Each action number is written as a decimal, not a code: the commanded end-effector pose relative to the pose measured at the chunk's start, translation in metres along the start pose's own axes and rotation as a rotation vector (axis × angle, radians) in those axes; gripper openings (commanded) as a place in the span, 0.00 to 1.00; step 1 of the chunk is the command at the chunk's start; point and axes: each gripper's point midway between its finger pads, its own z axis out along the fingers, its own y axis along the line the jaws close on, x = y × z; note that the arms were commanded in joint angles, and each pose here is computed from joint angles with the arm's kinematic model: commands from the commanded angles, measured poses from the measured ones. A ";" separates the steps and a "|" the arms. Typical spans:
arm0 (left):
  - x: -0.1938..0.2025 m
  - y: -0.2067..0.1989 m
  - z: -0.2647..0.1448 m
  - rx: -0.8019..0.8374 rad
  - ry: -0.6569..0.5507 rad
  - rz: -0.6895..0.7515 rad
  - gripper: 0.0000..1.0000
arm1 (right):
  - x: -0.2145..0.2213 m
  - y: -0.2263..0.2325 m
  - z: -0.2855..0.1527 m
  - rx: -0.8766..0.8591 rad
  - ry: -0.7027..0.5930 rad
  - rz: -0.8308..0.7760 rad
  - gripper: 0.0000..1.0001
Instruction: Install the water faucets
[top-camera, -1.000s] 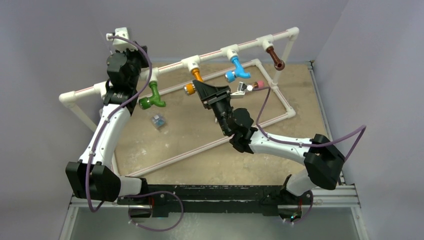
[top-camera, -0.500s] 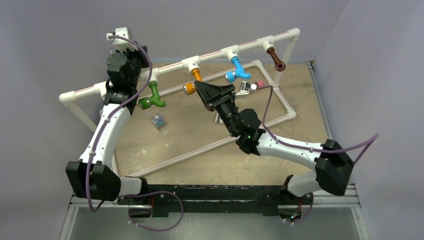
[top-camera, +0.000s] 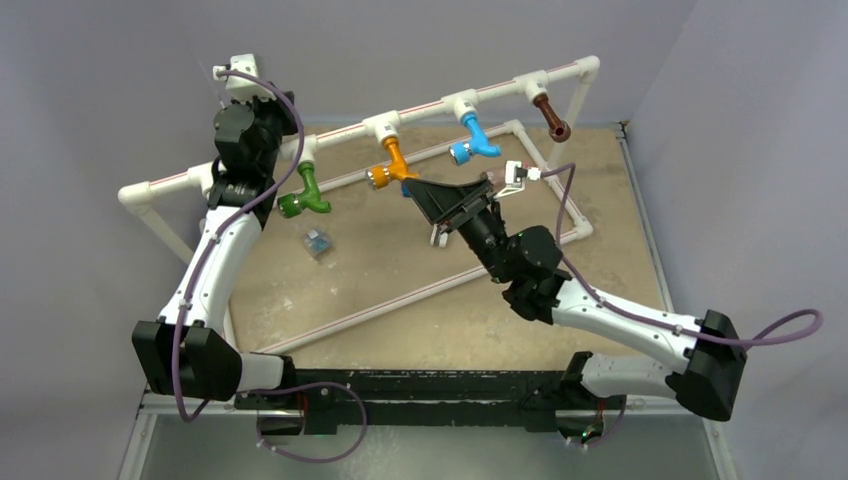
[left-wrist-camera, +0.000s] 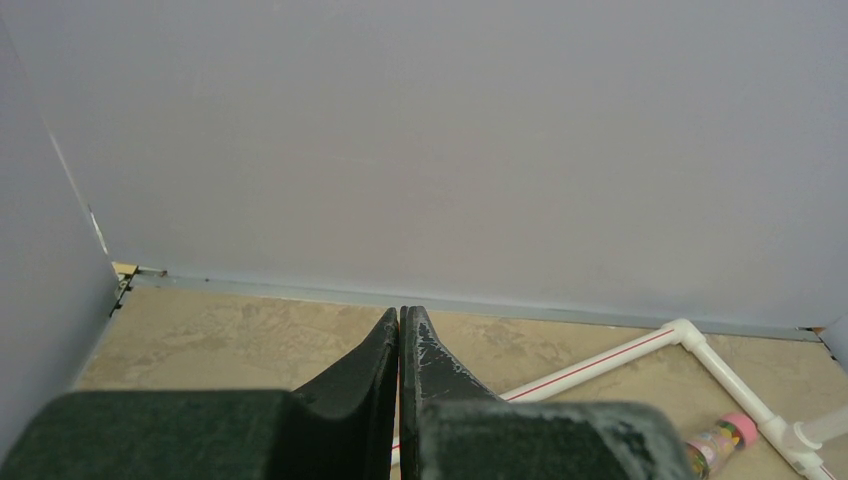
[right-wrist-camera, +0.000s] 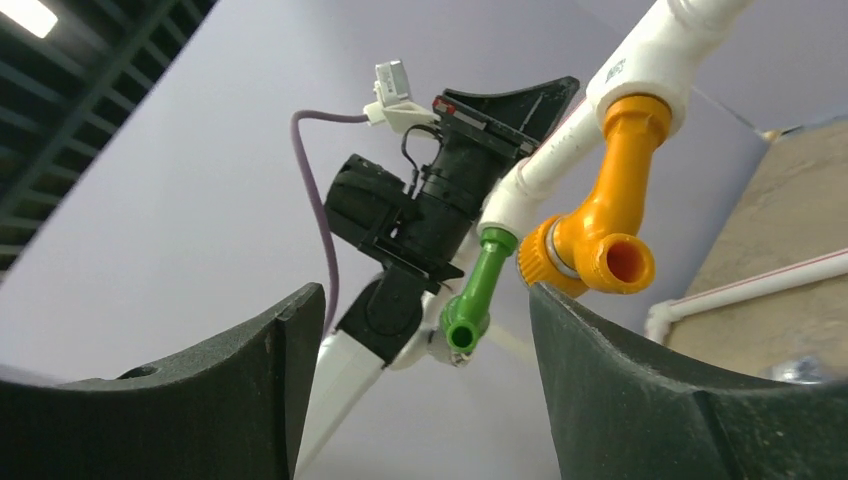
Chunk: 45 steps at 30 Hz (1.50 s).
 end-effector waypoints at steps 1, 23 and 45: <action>0.129 0.027 -0.014 -0.078 0.393 0.016 0.00 | -0.011 0.012 -0.006 -0.008 0.032 -0.254 0.76; 0.131 0.026 -0.013 -0.074 0.399 0.014 0.00 | -0.007 0.008 -0.018 -0.304 0.431 -1.966 0.75; 0.132 0.026 -0.013 -0.073 0.402 0.015 0.00 | -0.013 -0.030 0.030 0.043 0.225 -2.666 0.71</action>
